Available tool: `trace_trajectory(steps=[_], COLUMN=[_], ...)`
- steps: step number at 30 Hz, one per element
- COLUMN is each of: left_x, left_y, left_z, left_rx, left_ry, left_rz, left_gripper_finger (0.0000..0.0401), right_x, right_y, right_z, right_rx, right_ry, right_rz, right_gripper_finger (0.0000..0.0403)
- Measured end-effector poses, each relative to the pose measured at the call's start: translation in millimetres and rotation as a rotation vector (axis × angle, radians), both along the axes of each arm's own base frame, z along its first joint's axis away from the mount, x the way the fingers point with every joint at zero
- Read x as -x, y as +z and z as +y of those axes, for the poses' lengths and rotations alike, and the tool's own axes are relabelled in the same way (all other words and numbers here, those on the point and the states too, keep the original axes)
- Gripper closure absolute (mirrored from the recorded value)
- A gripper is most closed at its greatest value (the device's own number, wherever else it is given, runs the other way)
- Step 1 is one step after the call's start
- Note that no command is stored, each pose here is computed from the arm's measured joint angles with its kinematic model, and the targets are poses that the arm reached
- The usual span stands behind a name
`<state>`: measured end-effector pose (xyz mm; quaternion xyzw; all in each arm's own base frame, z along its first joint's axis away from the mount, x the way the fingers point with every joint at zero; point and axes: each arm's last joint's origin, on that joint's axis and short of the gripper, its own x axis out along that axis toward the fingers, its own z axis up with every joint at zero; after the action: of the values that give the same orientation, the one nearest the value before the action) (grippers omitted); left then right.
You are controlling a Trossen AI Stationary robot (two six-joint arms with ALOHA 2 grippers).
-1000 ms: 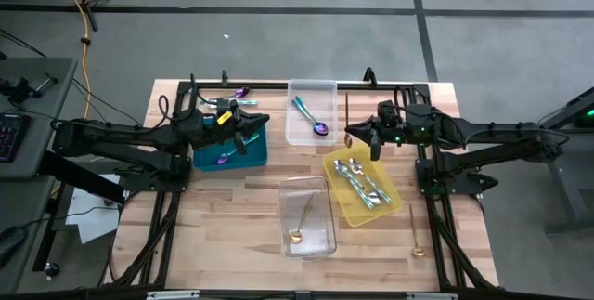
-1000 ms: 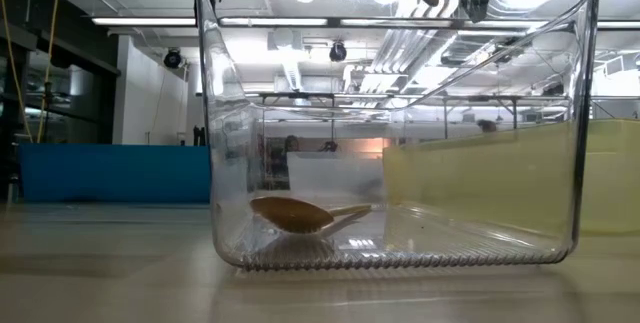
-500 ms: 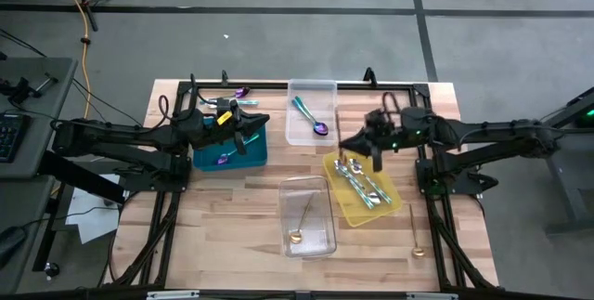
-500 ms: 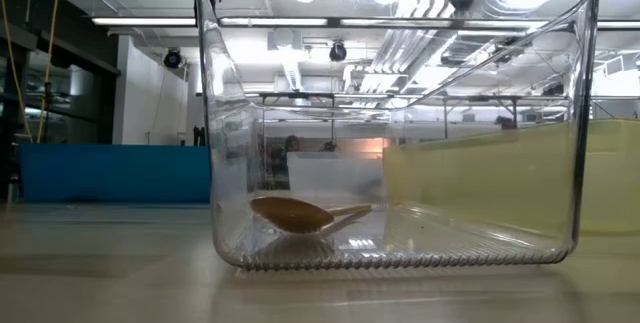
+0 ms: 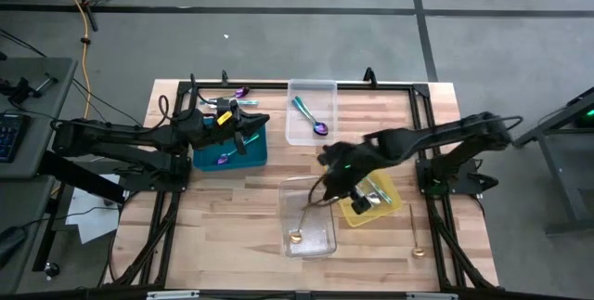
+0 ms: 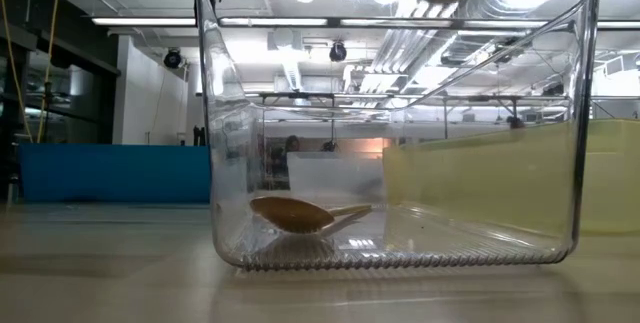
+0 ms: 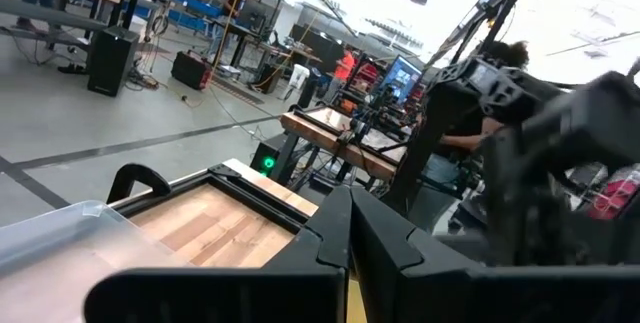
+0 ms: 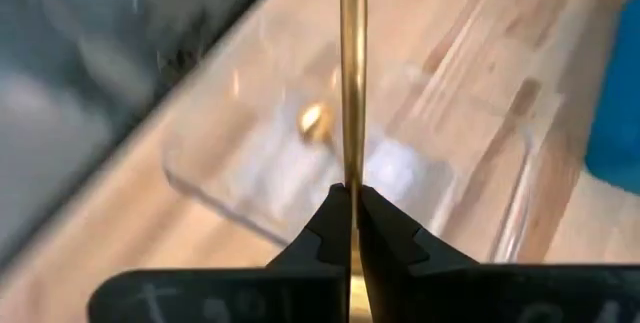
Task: Sort silverware by color (type)
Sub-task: Put the gold spoon into the transparent bin
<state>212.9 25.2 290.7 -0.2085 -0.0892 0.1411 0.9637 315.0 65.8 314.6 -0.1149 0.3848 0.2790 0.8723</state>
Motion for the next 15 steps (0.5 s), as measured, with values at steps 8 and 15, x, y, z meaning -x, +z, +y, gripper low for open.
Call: trace_trajectory(steps=[8,15], left_x=[0.0,0.0], left_y=[0.0,0.0], left_z=[0.0,0.0], left_rx=[0.001,0.009], left_ry=[0.0,-0.001], left_rz=[0.0,-0.003], left_gripper_finger=[0.0401,0.0401], right_x=[-45.8,-77.7], right_y=[-24.4,-35.7], right_z=[7.7,11.2], right_rx=[0.273,0.419], right_ry=[0.358,0.491], right_rz=[0.121,0.104], right_gripper_finger=[0.0403,0.0403])
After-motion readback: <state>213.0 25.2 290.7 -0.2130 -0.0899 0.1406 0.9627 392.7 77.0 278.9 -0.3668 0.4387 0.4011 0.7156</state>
